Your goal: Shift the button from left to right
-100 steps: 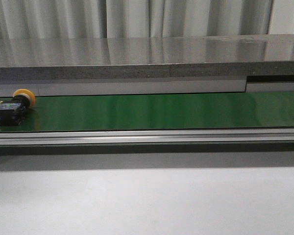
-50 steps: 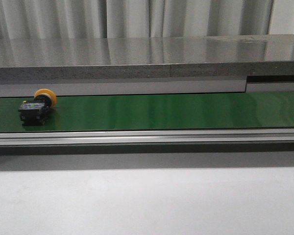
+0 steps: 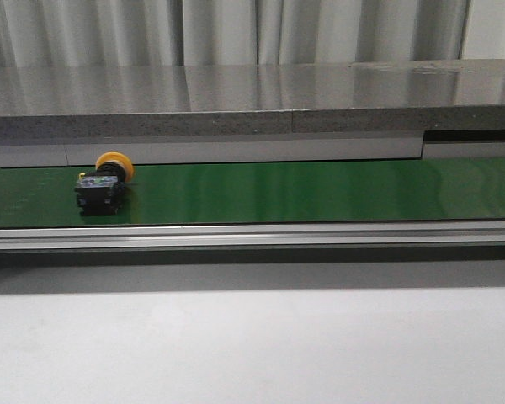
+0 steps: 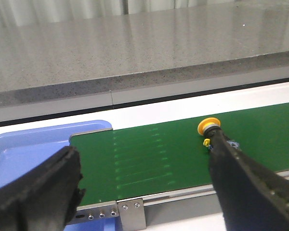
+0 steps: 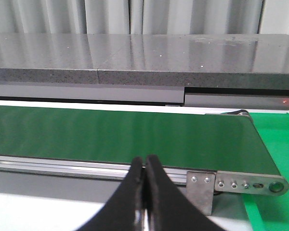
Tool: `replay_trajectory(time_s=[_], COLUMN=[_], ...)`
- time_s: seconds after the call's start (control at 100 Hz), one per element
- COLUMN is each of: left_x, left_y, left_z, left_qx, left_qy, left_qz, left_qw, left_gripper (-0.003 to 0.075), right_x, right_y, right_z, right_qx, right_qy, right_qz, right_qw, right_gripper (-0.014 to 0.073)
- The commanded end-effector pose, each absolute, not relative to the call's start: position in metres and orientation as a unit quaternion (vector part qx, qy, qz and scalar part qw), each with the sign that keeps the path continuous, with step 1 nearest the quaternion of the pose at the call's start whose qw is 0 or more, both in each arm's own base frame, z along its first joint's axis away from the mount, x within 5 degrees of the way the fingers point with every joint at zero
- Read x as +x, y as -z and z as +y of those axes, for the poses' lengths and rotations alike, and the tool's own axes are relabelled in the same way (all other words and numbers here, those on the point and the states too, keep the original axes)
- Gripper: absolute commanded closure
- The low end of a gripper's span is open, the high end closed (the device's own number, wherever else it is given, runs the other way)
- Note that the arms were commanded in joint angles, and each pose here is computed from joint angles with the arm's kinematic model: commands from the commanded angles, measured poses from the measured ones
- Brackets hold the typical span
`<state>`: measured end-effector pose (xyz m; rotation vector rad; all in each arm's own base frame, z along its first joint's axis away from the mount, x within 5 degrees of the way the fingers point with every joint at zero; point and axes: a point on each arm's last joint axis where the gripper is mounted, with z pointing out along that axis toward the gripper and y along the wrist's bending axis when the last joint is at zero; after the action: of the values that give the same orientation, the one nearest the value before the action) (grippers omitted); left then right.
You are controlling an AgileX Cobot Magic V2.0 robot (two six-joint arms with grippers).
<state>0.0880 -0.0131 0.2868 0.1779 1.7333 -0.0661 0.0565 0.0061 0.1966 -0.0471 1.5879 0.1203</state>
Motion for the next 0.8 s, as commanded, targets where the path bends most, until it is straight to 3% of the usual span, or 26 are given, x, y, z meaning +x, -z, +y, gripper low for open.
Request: replay_trajectory(time_s=[0.0,0.31,0.41,0.55,0.79], left_x=[0.0813,0.0734,0.0734,0.0734,0.0734], left_y=[-0.2958,-0.294,-0.294,-0.294,-0.294], left_z=[-0.012,-0.0113,-0.0113,-0.0113,-0.0113], left_qx=[0.071,0.07,0.07,0.07,0.07], left_qy=[0.03,0.029,0.029,0.029,0.029], left_qz=[0.727,0.714,0.714,0.714,0.714], left_qw=[0.682,0.696,0.696,0.696,0.696], left_gripper=[0.0183,0.0188,0.0228,0.0377,0.0739], right_x=[0.0541,0.0541,0.0541,0.0541,0.0541], right_y=[-0.2115,-0.2115,-0.2115,-0.2115,-0.2115], right_z=[0.0058,0.0058,0.0058,0.0058,0.0058], right_qx=[-0.024,-0.024,-0.024,-0.024,-0.024], right_qy=[-0.053,-0.053,-0.053,-0.053,-0.053], right_qz=[0.669,0.669,0.669,0.669,0.669], right_qw=[0.741,0.741,0.741,0.741,0.741], right_gripper=[0.0662,0.0662,0.0662,0.0662,0.0662])
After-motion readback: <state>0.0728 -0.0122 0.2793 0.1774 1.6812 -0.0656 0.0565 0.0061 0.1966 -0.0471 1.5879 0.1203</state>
